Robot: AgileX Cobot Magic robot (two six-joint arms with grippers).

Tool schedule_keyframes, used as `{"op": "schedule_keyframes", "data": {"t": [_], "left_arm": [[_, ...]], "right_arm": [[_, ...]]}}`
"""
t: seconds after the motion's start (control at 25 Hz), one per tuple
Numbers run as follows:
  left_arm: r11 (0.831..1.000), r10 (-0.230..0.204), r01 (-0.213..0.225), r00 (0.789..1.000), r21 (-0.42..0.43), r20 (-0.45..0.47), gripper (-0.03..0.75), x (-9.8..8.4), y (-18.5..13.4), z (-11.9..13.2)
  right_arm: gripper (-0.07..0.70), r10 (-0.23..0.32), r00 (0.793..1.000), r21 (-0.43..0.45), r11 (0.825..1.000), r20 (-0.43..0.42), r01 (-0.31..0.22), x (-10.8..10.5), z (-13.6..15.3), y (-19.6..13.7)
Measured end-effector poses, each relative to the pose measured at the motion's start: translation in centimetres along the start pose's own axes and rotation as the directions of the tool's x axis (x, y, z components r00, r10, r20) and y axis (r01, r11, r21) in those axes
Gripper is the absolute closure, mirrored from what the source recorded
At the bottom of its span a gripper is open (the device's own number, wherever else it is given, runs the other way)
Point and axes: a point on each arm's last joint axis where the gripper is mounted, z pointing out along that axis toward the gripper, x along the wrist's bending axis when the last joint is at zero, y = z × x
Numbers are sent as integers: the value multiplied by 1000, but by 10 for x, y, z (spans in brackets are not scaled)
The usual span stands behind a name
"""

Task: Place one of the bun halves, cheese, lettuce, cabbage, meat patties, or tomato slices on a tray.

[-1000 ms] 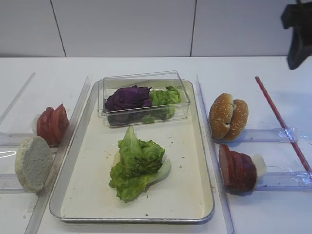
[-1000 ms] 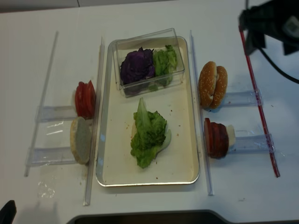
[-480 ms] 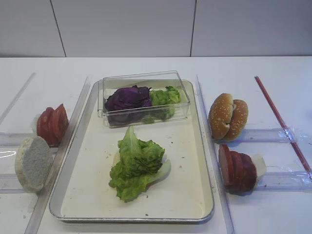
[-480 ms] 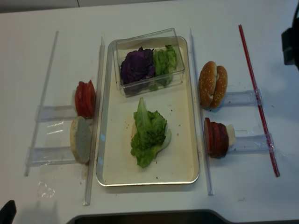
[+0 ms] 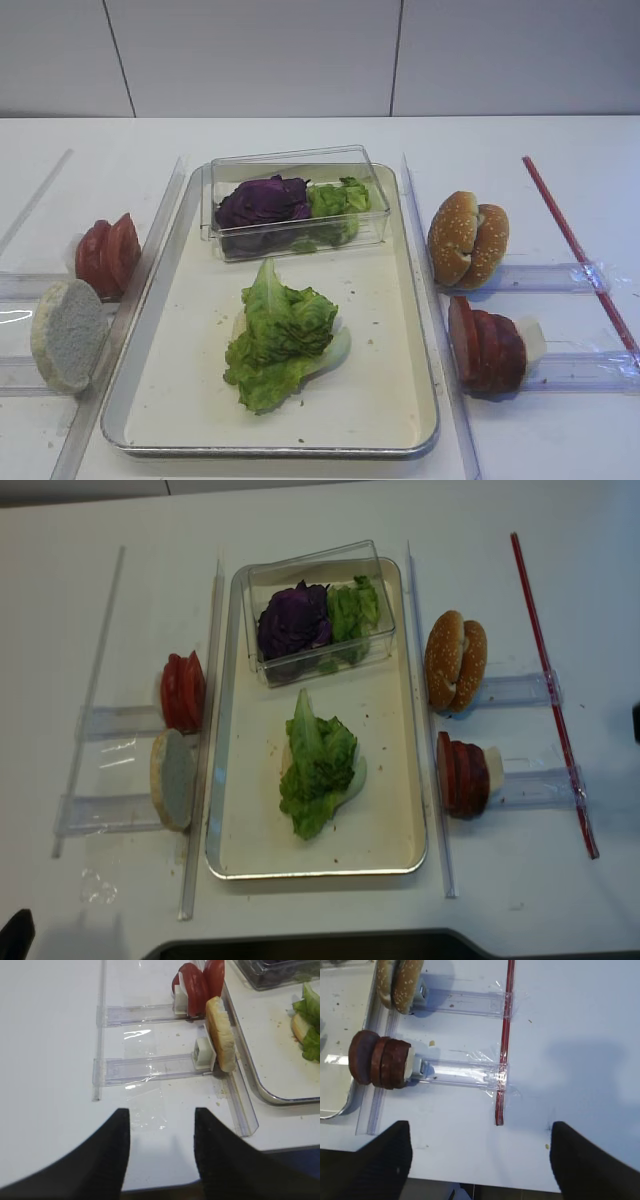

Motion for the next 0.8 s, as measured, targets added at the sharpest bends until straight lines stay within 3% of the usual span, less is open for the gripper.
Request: {"op": "schedule_keyframes", "data": {"t": [0.32, 0.6, 0.8], "left_arm": [[1000, 0, 0, 1000, 0, 0, 423, 0, 0, 0], [1000, 0, 0, 1000, 0, 0, 423, 0, 0, 0], [1000, 0, 0, 1000, 0, 0, 423, 0, 0, 0]], "right_arm": [[59, -37, 999, -95, 995, -8, 36, -4, -8, -58], [59, -45, 999, -152, 987, -13, 43, -6, 1, -102], [76, -86, 996, -218, 972, -7, 83, -8, 9, -130]]}}
